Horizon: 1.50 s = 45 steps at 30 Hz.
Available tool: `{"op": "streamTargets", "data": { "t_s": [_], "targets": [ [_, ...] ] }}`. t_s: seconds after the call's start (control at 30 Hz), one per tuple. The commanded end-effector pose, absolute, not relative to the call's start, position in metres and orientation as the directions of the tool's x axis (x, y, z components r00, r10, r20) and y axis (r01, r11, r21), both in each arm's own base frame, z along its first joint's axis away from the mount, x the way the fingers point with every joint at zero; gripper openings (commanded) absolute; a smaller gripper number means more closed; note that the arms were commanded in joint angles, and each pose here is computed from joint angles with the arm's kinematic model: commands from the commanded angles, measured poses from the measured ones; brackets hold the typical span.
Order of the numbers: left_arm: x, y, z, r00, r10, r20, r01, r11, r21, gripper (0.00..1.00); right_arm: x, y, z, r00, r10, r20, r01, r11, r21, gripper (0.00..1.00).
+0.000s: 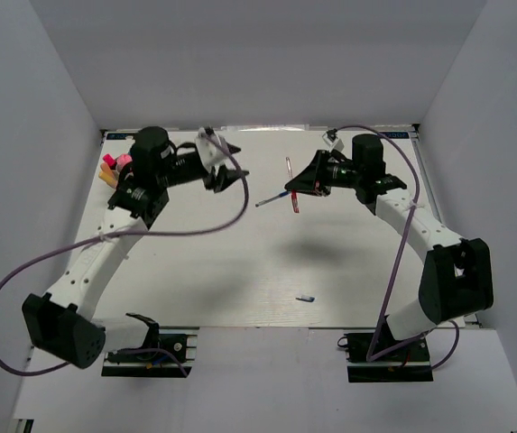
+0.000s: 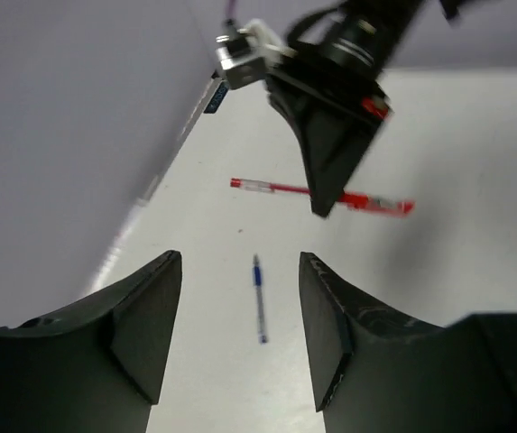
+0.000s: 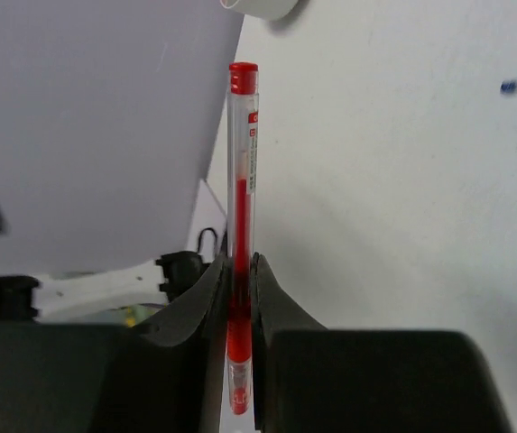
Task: Sort the stationery into containers
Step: Pass the stationery from the left arm to the right, then pass the stationery from the right arm to the left
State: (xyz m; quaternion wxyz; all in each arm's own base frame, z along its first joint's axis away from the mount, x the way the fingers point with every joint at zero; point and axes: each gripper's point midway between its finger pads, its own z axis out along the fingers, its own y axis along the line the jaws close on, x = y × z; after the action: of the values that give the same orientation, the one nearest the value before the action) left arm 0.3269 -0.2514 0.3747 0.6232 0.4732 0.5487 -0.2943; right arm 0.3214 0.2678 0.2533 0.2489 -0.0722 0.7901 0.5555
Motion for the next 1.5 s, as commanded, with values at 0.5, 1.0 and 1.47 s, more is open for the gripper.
{"op": "streamTargets", "data": {
  "t_s": [0.5,1.0,1.47],
  "targets": [
    [0.218,-0.308,0.270,0.992,0.039,-0.124,0.128,-0.138,0.982,0.64,0.300,0.277,0.249,-0.967,0.252,-0.035,0.023,0.222,0.975,0.00],
    [0.215,-0.336,0.252,0.993,0.069,-0.092,0.102,-0.159,0.982,0.69,0.283,0.290,0.236,-0.976,0.217,-0.012,0.037,0.224,0.974,0.00],
    [0.220,-0.352,0.235,0.992,0.079,-0.097,0.110,-0.186,0.976,0.59,0.268,0.303,0.223,-0.986,0.167,-0.008,0.032,0.236,0.971,0.00]
  ]
}}
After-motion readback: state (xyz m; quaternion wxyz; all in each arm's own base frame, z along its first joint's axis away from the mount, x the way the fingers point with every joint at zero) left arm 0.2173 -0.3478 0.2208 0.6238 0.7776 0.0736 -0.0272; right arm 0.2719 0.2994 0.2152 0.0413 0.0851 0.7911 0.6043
